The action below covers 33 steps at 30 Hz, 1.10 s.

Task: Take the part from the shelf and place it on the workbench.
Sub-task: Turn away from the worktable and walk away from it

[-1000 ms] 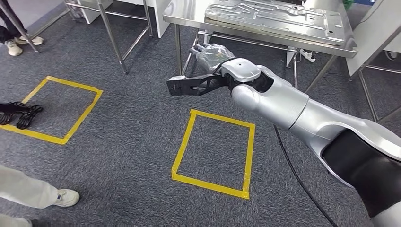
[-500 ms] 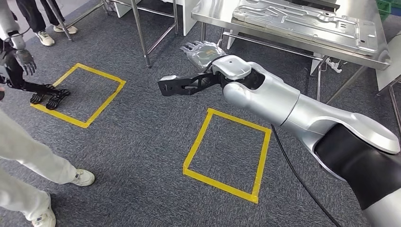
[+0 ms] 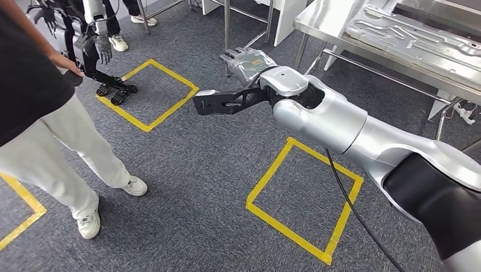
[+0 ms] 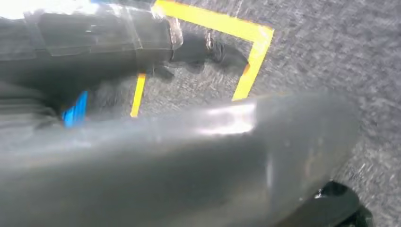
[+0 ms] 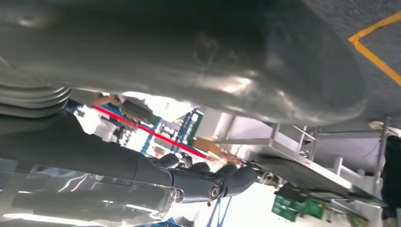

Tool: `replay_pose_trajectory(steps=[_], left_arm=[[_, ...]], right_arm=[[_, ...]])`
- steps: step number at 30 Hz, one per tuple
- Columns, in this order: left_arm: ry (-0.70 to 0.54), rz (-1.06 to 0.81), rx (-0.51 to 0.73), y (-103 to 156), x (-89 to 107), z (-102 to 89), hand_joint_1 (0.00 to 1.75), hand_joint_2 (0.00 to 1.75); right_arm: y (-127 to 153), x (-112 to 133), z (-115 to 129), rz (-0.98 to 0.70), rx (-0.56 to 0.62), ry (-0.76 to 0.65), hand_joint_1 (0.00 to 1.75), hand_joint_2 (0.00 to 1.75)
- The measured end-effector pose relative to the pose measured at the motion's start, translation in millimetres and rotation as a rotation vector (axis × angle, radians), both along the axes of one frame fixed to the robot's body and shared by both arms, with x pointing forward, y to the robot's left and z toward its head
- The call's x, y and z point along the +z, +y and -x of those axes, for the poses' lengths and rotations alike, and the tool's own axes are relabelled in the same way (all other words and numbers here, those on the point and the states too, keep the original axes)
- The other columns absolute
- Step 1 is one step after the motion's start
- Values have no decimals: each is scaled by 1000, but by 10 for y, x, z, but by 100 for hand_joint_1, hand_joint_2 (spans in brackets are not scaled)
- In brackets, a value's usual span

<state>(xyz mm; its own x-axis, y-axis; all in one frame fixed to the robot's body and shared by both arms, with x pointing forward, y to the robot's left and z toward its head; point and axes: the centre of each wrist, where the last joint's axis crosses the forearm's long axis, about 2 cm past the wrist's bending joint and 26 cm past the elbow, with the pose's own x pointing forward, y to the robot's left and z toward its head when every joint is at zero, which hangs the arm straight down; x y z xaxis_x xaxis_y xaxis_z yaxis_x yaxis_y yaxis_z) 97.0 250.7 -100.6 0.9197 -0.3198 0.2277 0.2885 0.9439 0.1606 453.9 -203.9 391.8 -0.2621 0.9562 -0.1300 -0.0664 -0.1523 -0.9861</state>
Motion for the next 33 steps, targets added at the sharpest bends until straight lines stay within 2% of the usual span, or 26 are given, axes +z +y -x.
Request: replay_pose_trajectory(steps=[20, 26, 33], left_arm=[[4, 6, -2, -42, 1, 11, 0, 0], [1, 5, -2, -42, 4, -3, 0, 0], [1, 15, -3, -97, 11, -9, 0, 0]], right_arm=[[101, 45, 20, 8, 25, -14, 0, 0], [62, -13, 13, 16, 16, -1, 0, 0], [77, 68, 12, 16, 20, -18, 0, 0]])
